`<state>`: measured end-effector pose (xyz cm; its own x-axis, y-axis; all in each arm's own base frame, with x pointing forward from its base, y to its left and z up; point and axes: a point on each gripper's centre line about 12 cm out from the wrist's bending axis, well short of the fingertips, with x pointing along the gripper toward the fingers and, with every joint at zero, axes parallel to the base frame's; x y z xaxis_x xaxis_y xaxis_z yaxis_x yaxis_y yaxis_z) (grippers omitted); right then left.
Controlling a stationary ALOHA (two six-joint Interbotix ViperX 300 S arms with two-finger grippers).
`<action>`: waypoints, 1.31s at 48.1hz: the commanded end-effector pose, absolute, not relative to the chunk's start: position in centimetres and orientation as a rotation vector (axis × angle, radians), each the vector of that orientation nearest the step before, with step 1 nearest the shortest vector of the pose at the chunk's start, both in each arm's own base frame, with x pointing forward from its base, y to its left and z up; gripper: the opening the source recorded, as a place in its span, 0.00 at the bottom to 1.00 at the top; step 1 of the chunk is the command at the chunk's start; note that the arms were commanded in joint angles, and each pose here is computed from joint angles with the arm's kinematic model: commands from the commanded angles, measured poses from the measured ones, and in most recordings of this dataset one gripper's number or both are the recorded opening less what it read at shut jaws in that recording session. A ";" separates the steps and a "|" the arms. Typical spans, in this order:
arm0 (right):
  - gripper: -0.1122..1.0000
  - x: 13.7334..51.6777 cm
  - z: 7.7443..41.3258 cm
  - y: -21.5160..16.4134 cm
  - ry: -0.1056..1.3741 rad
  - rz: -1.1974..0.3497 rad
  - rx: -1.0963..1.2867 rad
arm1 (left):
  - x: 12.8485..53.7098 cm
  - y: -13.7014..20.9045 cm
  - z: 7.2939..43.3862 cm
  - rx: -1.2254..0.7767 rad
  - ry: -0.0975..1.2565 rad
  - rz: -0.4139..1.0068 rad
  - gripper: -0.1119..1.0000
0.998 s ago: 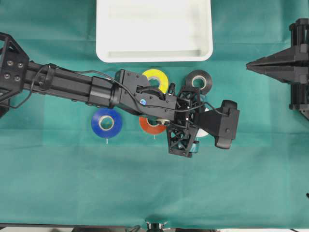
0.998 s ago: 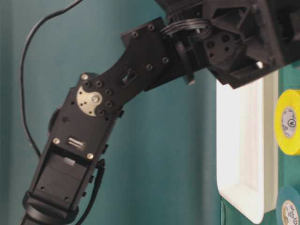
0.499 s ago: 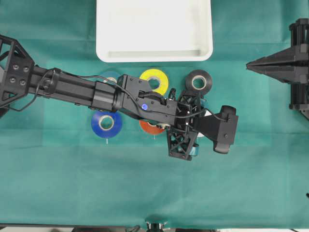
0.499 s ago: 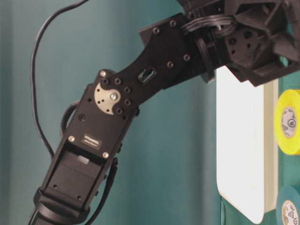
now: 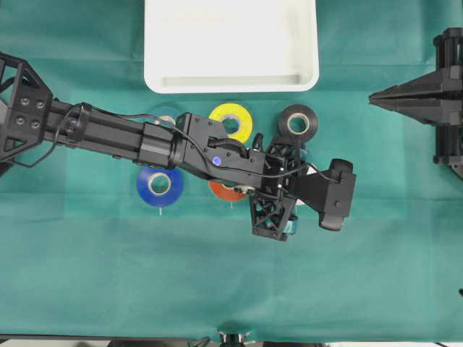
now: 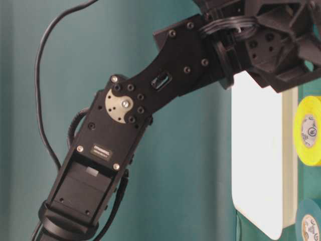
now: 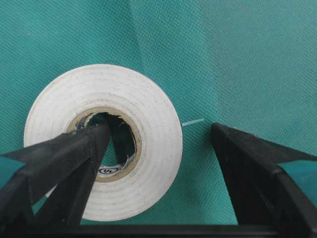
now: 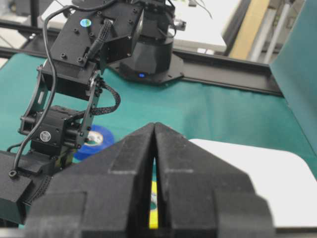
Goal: Place the tape from the fixed location into the white case.
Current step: 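Close the left gripper fingers inside the white roll's core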
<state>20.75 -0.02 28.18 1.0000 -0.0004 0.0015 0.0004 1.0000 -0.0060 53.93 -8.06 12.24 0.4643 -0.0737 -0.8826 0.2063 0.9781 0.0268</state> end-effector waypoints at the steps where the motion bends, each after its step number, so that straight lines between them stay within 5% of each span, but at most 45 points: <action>1: 0.10 21.0 29.2 -0.1 -0.026 -0.002 -0.008 | 54.0 -8.0 13.3 0.132 1.059 -0.169 0.98; 11: 0.10 21.0 29.1 -0.1 -0.023 -0.002 -0.008 | 54.0 -8.0 14.2 0.114 1.043 -0.159 0.88; 23: 0.10 21.0 29.1 -0.1 -0.023 -0.002 -0.009 | 53.2 -7.9 14.8 0.117 1.086 -0.159 0.33; 63: 0.10 21.0 29.1 -0.1 -0.023 -0.002 -0.009 | 53.8 -8.0 15.4 0.130 1.060 -0.162 0.33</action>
